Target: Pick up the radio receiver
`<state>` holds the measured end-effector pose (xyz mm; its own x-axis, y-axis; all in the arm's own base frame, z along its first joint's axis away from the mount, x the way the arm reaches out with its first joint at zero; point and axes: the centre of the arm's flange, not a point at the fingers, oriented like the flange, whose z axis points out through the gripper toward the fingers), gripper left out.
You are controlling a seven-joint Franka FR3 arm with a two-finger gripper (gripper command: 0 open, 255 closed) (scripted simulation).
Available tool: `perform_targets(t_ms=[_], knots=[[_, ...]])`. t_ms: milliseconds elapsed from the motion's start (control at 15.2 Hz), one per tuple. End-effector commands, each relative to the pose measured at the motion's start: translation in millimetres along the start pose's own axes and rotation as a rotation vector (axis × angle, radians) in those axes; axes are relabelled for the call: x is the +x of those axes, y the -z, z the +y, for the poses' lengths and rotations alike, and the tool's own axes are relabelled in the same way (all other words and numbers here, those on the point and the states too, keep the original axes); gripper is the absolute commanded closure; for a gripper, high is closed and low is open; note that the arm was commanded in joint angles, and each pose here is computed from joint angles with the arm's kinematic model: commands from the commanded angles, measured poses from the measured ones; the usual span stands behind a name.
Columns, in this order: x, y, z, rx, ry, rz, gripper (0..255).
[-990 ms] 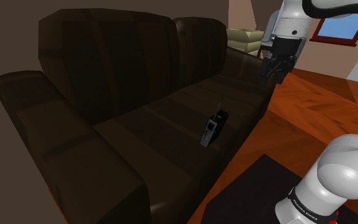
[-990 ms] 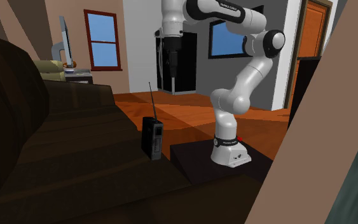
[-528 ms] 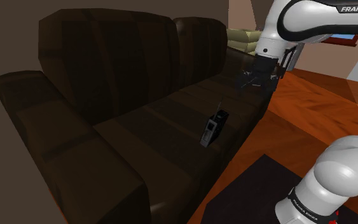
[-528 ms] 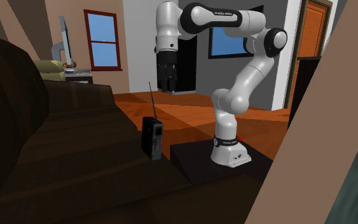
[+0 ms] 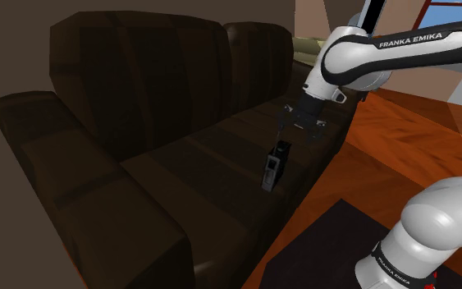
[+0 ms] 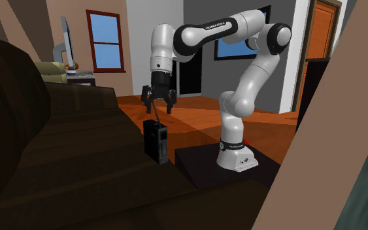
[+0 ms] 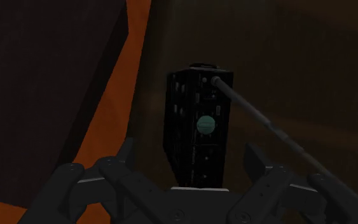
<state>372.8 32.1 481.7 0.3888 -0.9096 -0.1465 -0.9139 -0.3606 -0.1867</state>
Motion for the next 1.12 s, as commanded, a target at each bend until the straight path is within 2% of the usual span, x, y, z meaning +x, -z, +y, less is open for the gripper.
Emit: perform_targets(t_ms=[0, 462, 594, 660, 1056], knots=[[2, -9, -9, 0.031, -0.098, -0.005, 0], [8, -48, -1, 0.031, -0.098, -0.005, 0], [8, -48, -1, 0.031, -0.098, -0.005, 0], [8, -48, -1, 0.031, -0.098, -0.005, 255], [8, -48, -1, 0.031, -0.098, -0.005, 255]])
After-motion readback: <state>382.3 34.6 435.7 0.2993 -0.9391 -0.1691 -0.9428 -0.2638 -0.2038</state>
